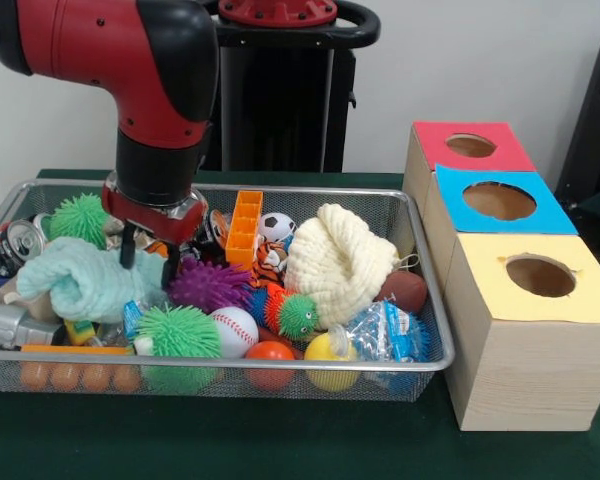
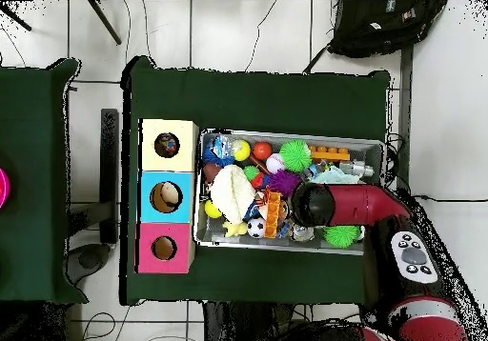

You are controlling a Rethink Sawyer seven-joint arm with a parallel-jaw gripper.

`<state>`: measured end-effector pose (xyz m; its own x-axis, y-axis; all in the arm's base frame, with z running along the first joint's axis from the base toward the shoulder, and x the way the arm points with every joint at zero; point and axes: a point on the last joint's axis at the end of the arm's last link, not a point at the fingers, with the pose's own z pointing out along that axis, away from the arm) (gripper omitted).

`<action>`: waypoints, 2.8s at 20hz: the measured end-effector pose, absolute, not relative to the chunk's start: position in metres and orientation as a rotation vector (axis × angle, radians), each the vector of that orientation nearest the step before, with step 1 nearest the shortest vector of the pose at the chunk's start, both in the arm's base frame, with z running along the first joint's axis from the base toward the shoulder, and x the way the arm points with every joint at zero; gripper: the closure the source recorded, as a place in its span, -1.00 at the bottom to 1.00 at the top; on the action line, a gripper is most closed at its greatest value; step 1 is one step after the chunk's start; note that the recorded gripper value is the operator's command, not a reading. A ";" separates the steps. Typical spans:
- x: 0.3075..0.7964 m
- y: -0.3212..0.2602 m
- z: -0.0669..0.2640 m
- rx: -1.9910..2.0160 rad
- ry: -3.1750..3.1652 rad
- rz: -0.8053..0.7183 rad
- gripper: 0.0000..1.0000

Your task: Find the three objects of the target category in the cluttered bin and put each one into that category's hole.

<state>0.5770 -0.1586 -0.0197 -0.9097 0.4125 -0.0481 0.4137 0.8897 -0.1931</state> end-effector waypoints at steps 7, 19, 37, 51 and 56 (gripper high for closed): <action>0.572 -0.165 -0.020 0.670 3.047 -0.342 -1.00; 0.562 -0.161 -0.030 0.605 3.031 -0.407 -1.00; 0.552 -0.163 -0.050 0.549 2.989 -0.419 1.00; 0.551 -0.148 -0.004 0.604 2.958 -0.377 1.00; 0.560 -0.128 0.023 0.642 2.928 -0.319 1.00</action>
